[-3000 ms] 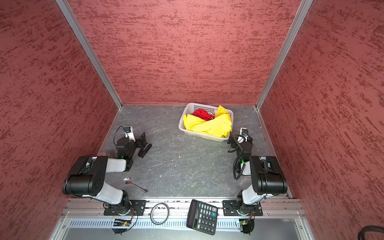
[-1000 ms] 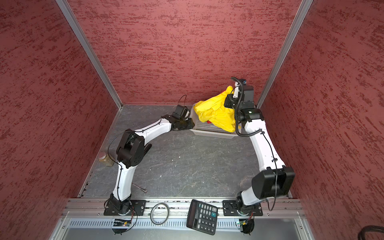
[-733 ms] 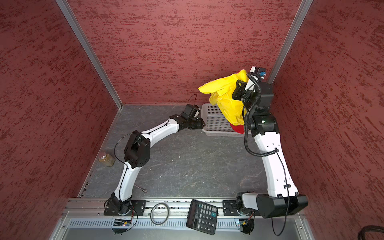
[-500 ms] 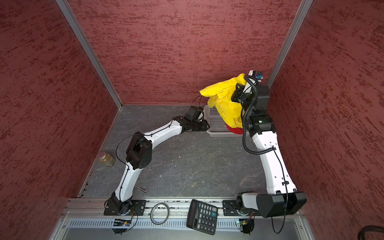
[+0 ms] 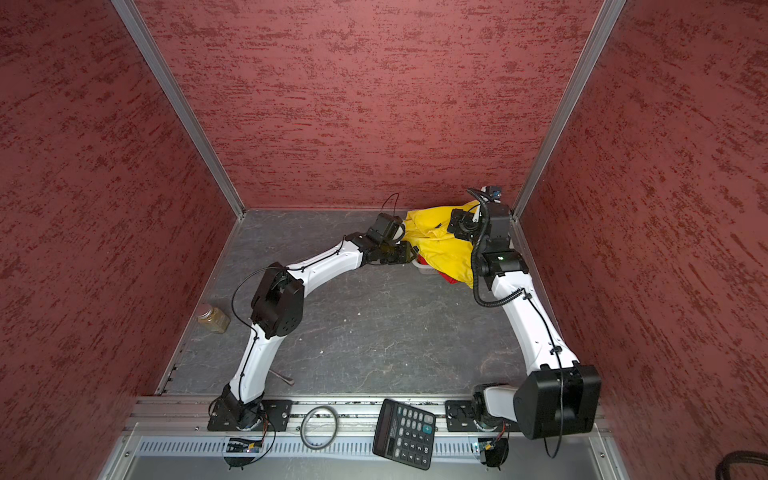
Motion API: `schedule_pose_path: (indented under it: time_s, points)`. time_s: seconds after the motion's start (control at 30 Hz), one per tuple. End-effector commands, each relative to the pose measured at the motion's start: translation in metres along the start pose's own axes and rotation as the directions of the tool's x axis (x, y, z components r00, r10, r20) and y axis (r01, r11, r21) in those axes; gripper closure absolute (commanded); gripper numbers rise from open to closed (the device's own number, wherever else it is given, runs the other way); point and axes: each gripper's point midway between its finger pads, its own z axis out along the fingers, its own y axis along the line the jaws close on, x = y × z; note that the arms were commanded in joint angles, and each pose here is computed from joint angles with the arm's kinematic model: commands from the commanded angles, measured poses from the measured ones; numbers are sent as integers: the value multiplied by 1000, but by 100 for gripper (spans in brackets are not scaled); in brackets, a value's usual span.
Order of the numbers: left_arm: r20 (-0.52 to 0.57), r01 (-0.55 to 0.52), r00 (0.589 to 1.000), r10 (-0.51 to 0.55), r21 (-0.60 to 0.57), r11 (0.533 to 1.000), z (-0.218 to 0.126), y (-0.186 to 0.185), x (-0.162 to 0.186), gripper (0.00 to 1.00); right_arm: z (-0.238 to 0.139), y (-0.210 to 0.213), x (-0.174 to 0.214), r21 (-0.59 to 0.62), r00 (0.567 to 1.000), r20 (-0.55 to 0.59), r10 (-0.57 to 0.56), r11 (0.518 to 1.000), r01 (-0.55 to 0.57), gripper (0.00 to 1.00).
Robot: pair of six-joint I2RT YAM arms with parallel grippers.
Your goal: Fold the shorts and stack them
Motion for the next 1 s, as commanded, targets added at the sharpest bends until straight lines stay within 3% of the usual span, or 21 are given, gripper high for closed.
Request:
schedule_pose_path:
  time_s: [0.0,0.33,0.37,0.4,0.43,0.47,0.5,0.53,0.73,0.83,0.97]
  points:
    - [-11,19,1000,-19,-5,1000,1,7,4,58,1,1,16,-15,999,-52,17,1000,-18,9]
    - [-39,47,998,-47,-1,999,9,12,14,57,44,-26,100,83,960,-269,80,995,-60,5]
    - [-40,48,998,-48,-1,999,10,12,14,57,45,-26,102,83,958,-273,84,995,-64,11]
    - [-40,51,998,-51,-1,999,10,13,14,57,52,-29,111,88,951,-294,92,994,-69,27]
    - [-43,54,998,-54,-1,999,12,13,15,57,53,-29,110,86,952,-288,101,993,-80,56]
    - [-45,55,997,-55,1,998,13,13,16,56,53,-28,103,82,958,-264,109,992,-91,80]
    - [-48,61,997,-61,4,998,15,13,17,56,51,-26,91,75,966,-235,109,993,-94,94]
    - [-50,67,997,-66,10,998,17,13,16,56,50,-24,79,73,972,-210,103,993,-89,100]
    - [-58,69,996,-66,48,996,29,1,12,55,1,-1,-56,73,997,77,14,997,-20,100]
    - [-61,61,997,-56,71,996,35,-9,13,55,-37,13,-120,48,966,257,6,999,-19,100]
    - [-69,50,997,-44,97,994,42,-22,13,54,-89,32,-184,-10,894,448,1,1000,4,100]
